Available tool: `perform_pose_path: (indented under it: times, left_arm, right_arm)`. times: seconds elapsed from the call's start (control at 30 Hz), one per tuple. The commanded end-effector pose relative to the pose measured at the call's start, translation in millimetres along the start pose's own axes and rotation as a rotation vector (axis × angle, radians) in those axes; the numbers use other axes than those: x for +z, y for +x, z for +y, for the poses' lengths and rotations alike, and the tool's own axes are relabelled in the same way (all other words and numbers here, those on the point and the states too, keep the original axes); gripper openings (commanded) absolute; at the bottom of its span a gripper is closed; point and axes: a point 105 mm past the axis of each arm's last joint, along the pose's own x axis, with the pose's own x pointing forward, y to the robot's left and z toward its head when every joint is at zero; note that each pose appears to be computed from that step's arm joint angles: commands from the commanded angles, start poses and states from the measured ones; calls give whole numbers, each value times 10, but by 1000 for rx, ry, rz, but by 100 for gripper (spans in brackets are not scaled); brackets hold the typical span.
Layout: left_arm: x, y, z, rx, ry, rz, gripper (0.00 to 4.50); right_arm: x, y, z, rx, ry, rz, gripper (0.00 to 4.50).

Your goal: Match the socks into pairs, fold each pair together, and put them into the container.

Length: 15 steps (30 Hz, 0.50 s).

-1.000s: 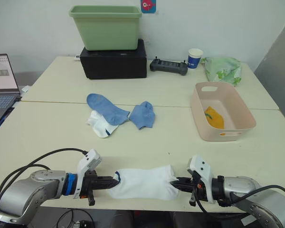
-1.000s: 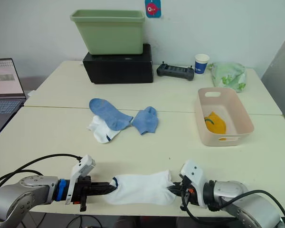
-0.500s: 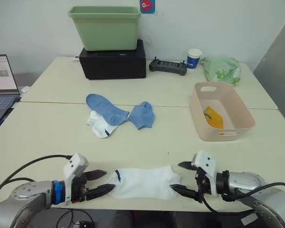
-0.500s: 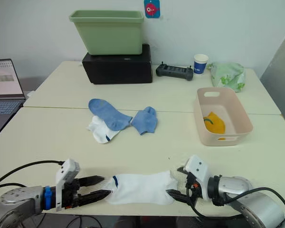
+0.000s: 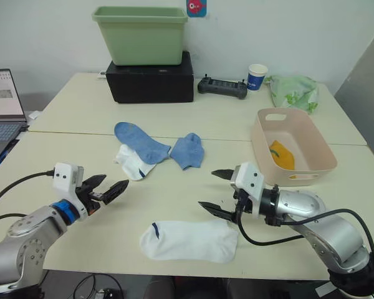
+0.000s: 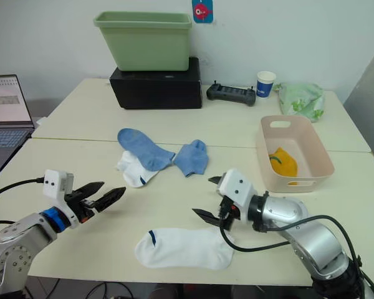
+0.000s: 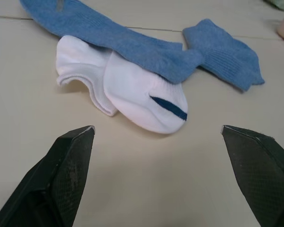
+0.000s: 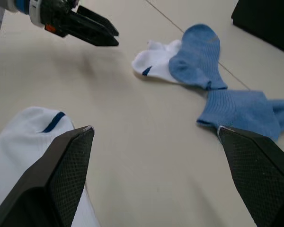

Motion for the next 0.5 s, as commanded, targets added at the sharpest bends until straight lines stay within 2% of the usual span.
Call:
perform_pose_path:
  times: [0.03, 0.17, 0.27, 0.5]
  left_arm:
    - [-56, 173, -69, 12, -118, 23, 447]
    - [-132, 349, -58, 64, -218, 48, 447]
    - [-122, 443, -143, 31, -248, 51, 391]
    - [-64, 612, -173, 40, -244, 40, 168]
  right_arm:
    - [108, 38, -32, 10, -40, -24, 450]
    - [105, 47, -43, 16, -46, -17, 450]
    - [100, 50, -42, 18, -49, -12, 450]
    - [105, 52, -31, 23, -48, -7, 450]
